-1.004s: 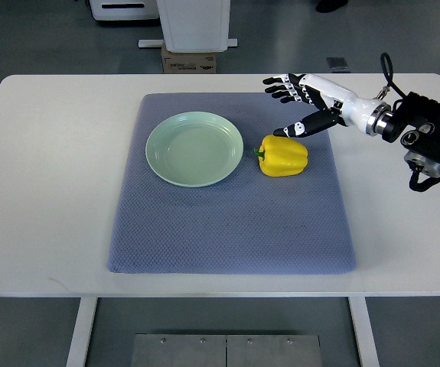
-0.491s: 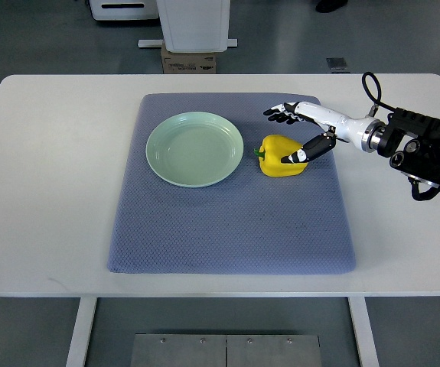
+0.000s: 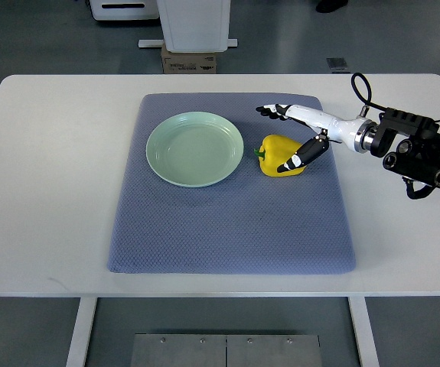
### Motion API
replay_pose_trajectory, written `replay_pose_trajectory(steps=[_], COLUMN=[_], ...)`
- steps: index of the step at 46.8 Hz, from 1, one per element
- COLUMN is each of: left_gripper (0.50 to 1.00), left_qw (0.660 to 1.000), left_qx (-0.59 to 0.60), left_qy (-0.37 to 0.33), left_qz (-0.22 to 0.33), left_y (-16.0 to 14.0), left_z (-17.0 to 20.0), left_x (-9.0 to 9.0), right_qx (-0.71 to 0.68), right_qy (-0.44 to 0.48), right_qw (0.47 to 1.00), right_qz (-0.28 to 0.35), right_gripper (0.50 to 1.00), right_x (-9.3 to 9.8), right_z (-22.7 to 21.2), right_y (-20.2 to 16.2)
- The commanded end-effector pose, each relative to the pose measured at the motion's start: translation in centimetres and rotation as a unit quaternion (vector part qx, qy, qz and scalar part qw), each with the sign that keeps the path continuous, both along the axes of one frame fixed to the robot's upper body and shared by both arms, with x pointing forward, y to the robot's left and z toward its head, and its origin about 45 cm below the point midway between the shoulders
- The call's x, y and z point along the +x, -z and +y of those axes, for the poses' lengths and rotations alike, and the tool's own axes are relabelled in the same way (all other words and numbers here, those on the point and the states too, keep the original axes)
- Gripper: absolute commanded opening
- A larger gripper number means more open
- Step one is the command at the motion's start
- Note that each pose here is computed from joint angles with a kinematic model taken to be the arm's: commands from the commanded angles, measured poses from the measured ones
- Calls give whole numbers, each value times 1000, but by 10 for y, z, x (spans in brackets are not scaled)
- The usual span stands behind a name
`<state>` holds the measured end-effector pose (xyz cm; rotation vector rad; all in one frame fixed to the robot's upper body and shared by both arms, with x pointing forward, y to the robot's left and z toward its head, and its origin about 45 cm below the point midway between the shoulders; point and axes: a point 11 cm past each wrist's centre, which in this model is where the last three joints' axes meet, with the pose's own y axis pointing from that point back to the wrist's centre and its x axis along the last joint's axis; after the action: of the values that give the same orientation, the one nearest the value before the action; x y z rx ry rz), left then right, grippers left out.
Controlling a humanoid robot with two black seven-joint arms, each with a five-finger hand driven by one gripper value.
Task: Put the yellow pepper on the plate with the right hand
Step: 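Close the right hand's fingers around the yellow pepper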
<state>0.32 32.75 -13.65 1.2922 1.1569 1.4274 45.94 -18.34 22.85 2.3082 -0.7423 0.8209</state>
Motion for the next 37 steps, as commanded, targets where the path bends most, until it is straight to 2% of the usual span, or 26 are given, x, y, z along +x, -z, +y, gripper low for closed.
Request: replay_pose_trajectory(steps=[1,20,37], left_gripper=[1000,1000,1000], left_qw=[1000,1000,1000], left_qx=[0,0,0], left_qy=[0,0,0], left_qz=[0,0,0], left_y=[0,0,0], left_z=[0,0,0], left_x=[0,0,0], right_qx=[-8,-25,-38], right_qy=[-3,5,6], right_qw=[1000,1000,999], right_qz=[2,-12,-7], right_gripper=[983,968,941], right_x=[-1,8,6], right_z=[0,0,-4], right_y=[4,7,14])
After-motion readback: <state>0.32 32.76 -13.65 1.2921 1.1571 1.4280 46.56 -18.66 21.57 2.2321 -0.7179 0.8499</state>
